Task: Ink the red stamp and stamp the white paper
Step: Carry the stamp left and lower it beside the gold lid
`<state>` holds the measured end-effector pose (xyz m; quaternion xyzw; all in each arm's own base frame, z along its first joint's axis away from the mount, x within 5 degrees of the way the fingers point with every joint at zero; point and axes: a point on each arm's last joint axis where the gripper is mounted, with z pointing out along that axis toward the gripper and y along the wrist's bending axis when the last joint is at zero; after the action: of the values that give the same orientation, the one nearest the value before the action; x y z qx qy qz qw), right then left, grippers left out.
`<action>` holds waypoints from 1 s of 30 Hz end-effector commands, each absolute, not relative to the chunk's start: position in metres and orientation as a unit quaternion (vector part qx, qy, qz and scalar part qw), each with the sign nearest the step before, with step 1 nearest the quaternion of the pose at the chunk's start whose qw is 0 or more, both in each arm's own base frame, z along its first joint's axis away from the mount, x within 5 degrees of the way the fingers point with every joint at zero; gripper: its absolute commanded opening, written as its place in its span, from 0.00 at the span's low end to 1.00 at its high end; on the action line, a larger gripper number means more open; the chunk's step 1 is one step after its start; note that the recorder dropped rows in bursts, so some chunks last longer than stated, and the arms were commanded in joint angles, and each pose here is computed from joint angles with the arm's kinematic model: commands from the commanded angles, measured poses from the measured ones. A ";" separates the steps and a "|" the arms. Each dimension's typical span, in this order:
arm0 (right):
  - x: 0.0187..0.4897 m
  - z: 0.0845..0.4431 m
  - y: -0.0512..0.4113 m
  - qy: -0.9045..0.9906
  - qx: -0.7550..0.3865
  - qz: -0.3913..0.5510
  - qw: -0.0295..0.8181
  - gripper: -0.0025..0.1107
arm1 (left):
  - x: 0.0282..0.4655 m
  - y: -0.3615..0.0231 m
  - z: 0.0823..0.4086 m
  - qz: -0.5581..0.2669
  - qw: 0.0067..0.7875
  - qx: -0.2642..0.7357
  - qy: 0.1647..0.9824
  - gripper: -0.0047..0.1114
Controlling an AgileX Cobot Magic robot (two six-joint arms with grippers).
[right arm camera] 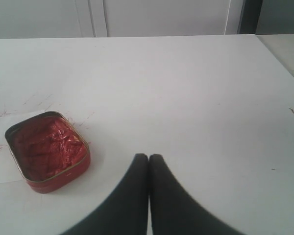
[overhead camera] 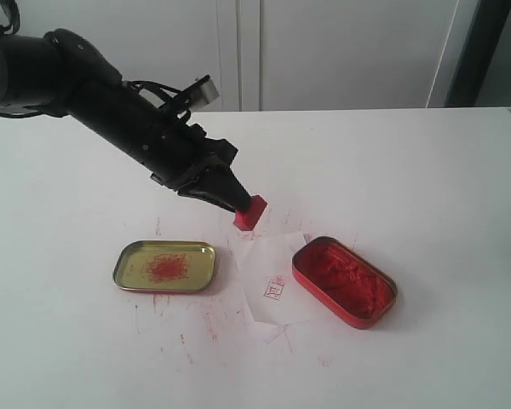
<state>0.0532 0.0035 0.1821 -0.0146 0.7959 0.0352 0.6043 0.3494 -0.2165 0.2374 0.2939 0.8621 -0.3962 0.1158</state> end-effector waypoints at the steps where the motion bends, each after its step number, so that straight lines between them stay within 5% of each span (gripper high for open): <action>1: 0.053 0.182 0.003 0.792 -0.016 0.032 0.609 0.02 | 0.350 -0.211 0.247 -0.460 0.129 0.279 0.833 0.04; 6: 0.053 0.182 0.003 0.792 -0.016 0.032 0.609 0.02 | 0.356 -0.201 0.255 -0.504 0.146 0.269 0.808 0.04; 19: 0.053 0.182 0.003 0.792 -0.016 0.032 0.609 0.02 | 0.375 -0.186 0.250 -0.461 0.207 0.227 0.833 0.04; 30: 0.053 0.182 0.003 0.792 -0.016 0.032 0.609 0.02 | 0.403 -0.164 0.189 -0.425 0.175 0.164 0.873 0.04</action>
<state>0.0532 0.0035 0.1821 -0.0146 0.7959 0.0352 0.6043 0.4020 -0.1638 0.1949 0.1759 0.8717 -0.4196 0.1820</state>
